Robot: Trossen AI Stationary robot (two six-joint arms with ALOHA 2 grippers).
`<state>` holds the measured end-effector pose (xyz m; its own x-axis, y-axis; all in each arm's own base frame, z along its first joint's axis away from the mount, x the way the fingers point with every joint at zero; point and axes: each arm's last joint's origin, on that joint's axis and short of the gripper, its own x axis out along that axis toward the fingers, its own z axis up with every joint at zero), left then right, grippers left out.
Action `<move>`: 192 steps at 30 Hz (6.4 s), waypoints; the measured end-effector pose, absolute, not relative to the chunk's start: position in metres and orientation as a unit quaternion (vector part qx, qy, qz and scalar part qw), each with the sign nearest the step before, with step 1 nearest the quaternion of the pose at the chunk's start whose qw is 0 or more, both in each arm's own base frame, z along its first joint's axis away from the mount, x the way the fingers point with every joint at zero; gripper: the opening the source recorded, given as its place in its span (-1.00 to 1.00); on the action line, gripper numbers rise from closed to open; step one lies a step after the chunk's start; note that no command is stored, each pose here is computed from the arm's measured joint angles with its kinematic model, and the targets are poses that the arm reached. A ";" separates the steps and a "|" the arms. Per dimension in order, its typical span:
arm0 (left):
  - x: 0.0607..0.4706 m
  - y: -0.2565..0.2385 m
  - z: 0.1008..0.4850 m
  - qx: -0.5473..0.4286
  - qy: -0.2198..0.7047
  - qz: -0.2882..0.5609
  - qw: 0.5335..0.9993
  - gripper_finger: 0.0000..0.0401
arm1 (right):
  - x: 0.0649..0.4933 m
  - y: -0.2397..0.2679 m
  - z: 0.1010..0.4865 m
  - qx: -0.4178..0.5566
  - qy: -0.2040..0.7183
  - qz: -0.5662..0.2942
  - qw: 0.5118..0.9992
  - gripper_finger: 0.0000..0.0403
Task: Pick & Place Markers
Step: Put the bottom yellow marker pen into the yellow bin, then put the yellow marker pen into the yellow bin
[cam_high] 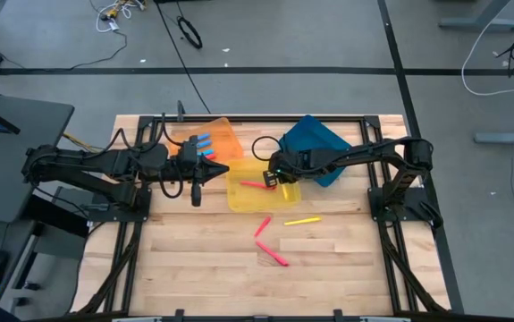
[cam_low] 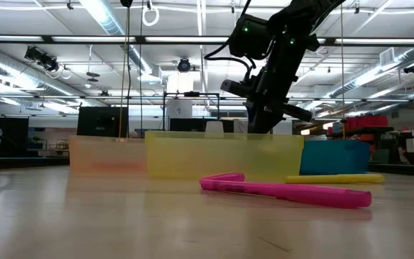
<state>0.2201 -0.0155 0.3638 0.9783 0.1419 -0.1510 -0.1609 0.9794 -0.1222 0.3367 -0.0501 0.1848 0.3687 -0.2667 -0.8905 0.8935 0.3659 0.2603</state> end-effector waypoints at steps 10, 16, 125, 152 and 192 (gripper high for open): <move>0.220 -0.015 0.364 -0.067 0.071 0.076 0.992 -0.97 | 0.337 -0.050 0.185 0.404 0.400 -0.391 0.724 -0.38; 0.220 -0.016 0.364 -0.068 0.071 0.076 0.992 -0.94 | 0.337 -0.050 0.185 0.404 0.401 -0.389 0.724 -0.15; 0.220 -0.016 0.364 -0.071 0.071 0.076 0.992 -0.94 | 0.337 0.074 0.146 -0.049 0.599 0.037 0.798 -0.50; 0.220 -0.016 0.364 -0.072 0.071 0.076 0.992 -0.94 | 0.327 0.073 0.132 -0.022 0.605 0.027 0.796 -0.57; 0.220 -0.016 0.364 -0.066 0.072 0.076 0.992 -0.94 | 0.312 0.072 0.280 -0.026 0.537 0.039 0.842 -0.95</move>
<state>0.2201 -0.0156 0.3636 0.9782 0.1411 -0.1521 -0.1602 0.9797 -0.1209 0.3120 0.0719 0.2800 0.4204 0.0376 -0.9066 -0.0937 0.9956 -0.0021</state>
